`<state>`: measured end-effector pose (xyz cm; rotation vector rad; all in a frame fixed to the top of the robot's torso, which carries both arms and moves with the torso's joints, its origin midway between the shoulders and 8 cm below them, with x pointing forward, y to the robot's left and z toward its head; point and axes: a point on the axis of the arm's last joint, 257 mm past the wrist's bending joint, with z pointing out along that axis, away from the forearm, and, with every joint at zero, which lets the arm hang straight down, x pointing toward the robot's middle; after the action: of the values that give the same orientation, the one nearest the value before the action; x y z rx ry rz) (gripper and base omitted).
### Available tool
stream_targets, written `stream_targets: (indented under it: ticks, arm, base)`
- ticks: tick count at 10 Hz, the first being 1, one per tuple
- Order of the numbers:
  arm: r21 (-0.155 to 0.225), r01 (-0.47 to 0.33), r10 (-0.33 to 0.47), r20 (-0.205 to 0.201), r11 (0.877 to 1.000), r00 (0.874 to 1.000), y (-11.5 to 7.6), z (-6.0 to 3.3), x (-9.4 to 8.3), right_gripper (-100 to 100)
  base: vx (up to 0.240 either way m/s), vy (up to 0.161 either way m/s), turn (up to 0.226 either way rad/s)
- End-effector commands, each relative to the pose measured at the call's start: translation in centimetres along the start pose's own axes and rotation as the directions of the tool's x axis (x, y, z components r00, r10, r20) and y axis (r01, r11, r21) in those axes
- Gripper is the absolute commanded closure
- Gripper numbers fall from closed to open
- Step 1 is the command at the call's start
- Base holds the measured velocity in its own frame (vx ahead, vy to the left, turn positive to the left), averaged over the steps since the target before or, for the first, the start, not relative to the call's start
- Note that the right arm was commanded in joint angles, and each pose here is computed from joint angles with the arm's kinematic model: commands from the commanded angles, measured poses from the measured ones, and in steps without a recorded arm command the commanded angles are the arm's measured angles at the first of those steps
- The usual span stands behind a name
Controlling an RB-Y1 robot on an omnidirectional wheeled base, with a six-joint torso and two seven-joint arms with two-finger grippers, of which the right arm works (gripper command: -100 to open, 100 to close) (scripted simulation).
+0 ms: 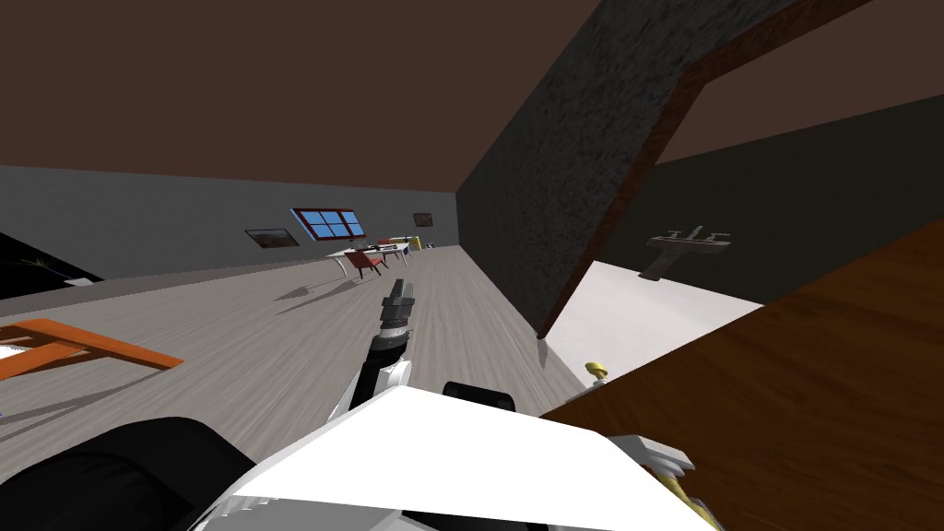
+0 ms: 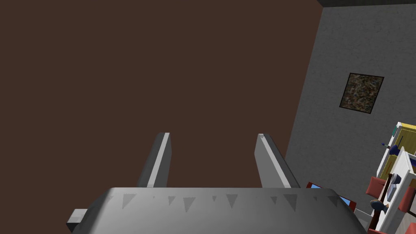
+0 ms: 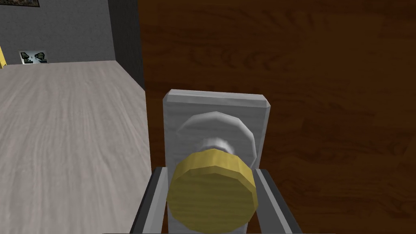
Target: Pull the door open
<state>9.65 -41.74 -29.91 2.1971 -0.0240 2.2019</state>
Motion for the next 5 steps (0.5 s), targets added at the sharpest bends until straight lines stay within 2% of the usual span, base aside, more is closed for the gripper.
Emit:
stream_targets:
  ticks: [1, 3, 4, 5]
  arm:
    - [0.008, -0.007, 0.007, -0.003, 1.0, 1.0, 0.02, -0.94, 0.25, 100]
    - [0.016, -0.011, 0.011, 0.002, 1.0, 1.0, -0.01, -1.83, 0.3, 100]
    - [0.015, -0.011, 0.011, 0.014, 1.0, 1.0, -0.12, -1.59, -0.01, 100]
    - [0.031, -0.018, 0.018, 0.001, 0.999, 1.0, -0.28, -0.99, -0.09, 100]
  base:
    - [-0.063, -0.017, -0.042]
    - [-0.043, -0.015, -0.031]
    - [-0.018, -0.005, -0.003]
    - [0.093, 0.05, 0.03]
